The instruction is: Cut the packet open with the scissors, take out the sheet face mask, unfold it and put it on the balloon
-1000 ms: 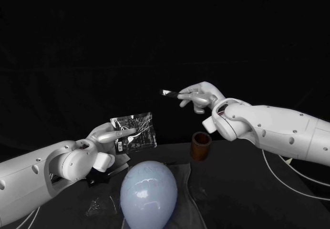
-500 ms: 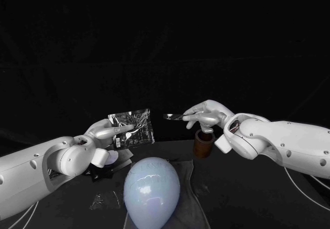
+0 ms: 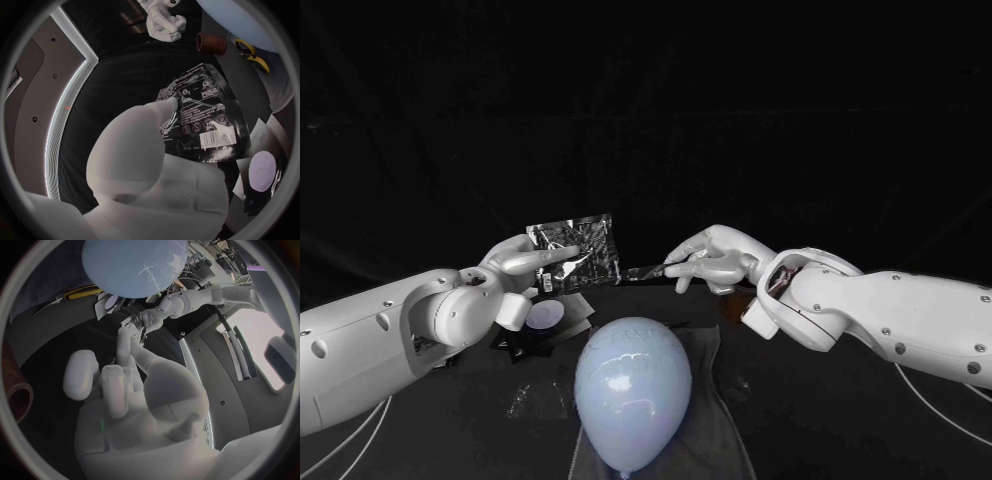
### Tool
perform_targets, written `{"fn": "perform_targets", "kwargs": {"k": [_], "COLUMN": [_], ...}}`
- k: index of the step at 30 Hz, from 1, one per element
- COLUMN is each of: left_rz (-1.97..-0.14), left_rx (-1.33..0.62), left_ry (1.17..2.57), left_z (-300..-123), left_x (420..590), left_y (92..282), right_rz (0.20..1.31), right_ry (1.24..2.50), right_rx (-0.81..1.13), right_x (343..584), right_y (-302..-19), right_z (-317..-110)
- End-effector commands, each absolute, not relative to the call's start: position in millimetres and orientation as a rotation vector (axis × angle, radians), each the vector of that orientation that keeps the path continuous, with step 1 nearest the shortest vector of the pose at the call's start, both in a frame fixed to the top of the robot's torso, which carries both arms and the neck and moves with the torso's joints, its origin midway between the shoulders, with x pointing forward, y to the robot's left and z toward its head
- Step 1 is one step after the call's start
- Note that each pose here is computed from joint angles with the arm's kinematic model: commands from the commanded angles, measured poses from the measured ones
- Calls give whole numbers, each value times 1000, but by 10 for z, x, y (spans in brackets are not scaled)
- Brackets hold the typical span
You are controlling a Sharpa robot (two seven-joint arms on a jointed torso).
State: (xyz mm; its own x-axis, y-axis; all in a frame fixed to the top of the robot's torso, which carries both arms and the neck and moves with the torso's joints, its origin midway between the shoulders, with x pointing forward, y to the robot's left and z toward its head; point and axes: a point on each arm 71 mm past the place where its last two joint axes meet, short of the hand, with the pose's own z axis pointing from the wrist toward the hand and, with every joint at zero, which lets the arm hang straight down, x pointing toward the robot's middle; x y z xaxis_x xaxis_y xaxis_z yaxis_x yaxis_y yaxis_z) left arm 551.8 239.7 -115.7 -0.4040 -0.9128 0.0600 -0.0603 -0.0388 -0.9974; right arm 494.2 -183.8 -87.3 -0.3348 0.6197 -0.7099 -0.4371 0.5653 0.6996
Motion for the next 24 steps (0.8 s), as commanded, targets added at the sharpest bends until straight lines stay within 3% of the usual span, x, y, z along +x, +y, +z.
{"fn": "perform_targets", "kwargs": {"k": [1,8,14,24], "left_rz": [-1543,-1536,-1535,-1536], "left_rx": [-1058,-1063,-1063,-1062], "left_ry": [1501,1496,1498,1504], "left_z": [-1128,-1128,-1129,-1138], "left_x": [5524,5529,5522,5509], "left_y": [2412,2445,2445,2429], "right_rz": [1054,1039,982,655], "right_ry": [1591,1623,1793,2122], "right_rx": [49,51,13,-90], "right_x": [4901,4882,4834,4690], "right_y": [-1787,-1840,-2056,-2586], "right_z": [-901,-980,-1121,-1391]}}
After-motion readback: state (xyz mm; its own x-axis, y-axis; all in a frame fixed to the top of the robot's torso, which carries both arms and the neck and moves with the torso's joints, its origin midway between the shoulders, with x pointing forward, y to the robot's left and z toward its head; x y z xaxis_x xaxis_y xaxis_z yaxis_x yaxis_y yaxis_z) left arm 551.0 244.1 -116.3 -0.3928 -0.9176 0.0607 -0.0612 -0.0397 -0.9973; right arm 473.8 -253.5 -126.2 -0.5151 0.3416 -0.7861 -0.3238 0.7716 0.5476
